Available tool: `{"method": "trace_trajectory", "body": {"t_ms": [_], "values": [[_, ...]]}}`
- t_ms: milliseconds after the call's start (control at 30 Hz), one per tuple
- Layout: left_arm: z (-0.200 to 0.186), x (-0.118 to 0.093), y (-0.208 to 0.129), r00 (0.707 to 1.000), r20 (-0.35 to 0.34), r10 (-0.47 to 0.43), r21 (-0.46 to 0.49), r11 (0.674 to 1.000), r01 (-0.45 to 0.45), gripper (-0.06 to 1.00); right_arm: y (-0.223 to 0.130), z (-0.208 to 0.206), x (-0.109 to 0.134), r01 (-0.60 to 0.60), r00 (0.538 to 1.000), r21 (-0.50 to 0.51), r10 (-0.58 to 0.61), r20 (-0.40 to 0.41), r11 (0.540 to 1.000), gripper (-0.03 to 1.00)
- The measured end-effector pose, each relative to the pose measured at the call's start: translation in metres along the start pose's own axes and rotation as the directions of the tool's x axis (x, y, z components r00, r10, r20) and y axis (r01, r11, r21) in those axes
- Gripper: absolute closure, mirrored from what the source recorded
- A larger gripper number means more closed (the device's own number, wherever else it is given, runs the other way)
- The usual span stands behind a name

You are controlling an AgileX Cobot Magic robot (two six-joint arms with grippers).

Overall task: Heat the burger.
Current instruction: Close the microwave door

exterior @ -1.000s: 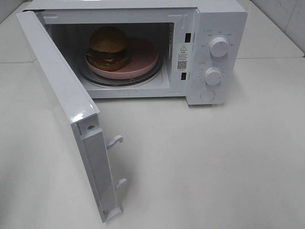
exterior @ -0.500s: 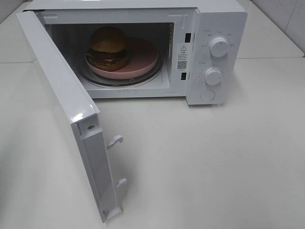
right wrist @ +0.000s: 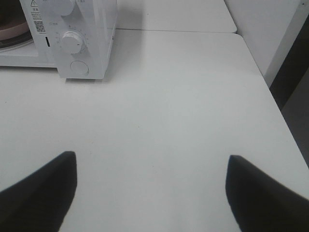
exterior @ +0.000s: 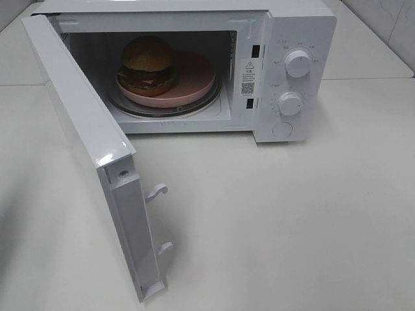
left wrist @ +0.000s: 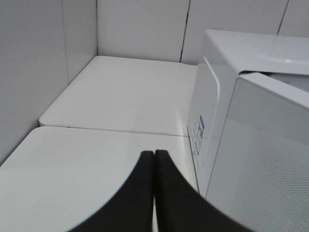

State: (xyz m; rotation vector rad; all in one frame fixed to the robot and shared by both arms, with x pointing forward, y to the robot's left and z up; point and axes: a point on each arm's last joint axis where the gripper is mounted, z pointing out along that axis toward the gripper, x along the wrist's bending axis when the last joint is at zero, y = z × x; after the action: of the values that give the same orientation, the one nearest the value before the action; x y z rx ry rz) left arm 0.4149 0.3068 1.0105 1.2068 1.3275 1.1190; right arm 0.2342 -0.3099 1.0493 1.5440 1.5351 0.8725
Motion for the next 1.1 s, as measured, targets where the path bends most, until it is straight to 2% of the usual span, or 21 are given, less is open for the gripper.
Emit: {"method": "trace_trajectory", "body": {"t_ms": [67,100,133,400,533,567,600,700,1100], "values": [[0.010,-0.004,-0.008,0.998,0.055,0.035,0.020,0.999,-0.037,0.94,0.000,0.000,0.000,0.000,1.000,0.000,0.000,0.000,1.000,0.20],[0.010,-0.004,-0.008,0.998,0.055,0.035,0.020,0.999,-0.037,0.94,0.000,0.000,0.000,0.000,1.000,0.000,0.000,0.000,1.000,0.20],[0.015,-0.007,-0.013,0.994,0.094,0.057,0.025,0.998,-0.060,0.94,0.000,0.000,0.000,0.000,1.000,0.000,0.000,0.000,1.000,0.20],[0.031,-0.014,-0.031,0.983,0.179,0.032,0.061,0.997,-0.044,0.94,0.000,0.000,0.000,0.000,1.000,0.000,0.000,0.000,1.000,0.20],[0.041,-0.027,-0.044,0.967,0.254,0.016,0.084,0.996,-0.038,0.94,0.000,0.000,0.000,0.000,1.000,0.000,0.000,0.000,1.000,0.20],[0.041,-0.027,-0.044,0.967,0.254,0.016,0.084,0.996,-0.038,0.94,0.000,0.000,0.000,0.000,1.000,0.000,0.000,0.000,1.000,0.20],[0.047,-0.035,-0.051,0.958,0.288,0.018,0.112,0.992,-0.053,0.94,0.000,0.000,0.000,0.000,1.000,0.000,0.000,0.000,1.000,0.20],[0.056,-0.046,-0.054,0.942,0.333,0.038,0.121,0.989,-0.082,0.94,0.000,0.000,0.000,0.000,1.000,0.000,0.000,0.000,1.000,0.20],[0.082,-0.070,-0.054,0.915,0.401,0.041,0.105,0.990,-0.091,0.94,0.000,0.000,0.000,0.000,1.000,0.000,0.000,0.000,1.000,0.20]]}}
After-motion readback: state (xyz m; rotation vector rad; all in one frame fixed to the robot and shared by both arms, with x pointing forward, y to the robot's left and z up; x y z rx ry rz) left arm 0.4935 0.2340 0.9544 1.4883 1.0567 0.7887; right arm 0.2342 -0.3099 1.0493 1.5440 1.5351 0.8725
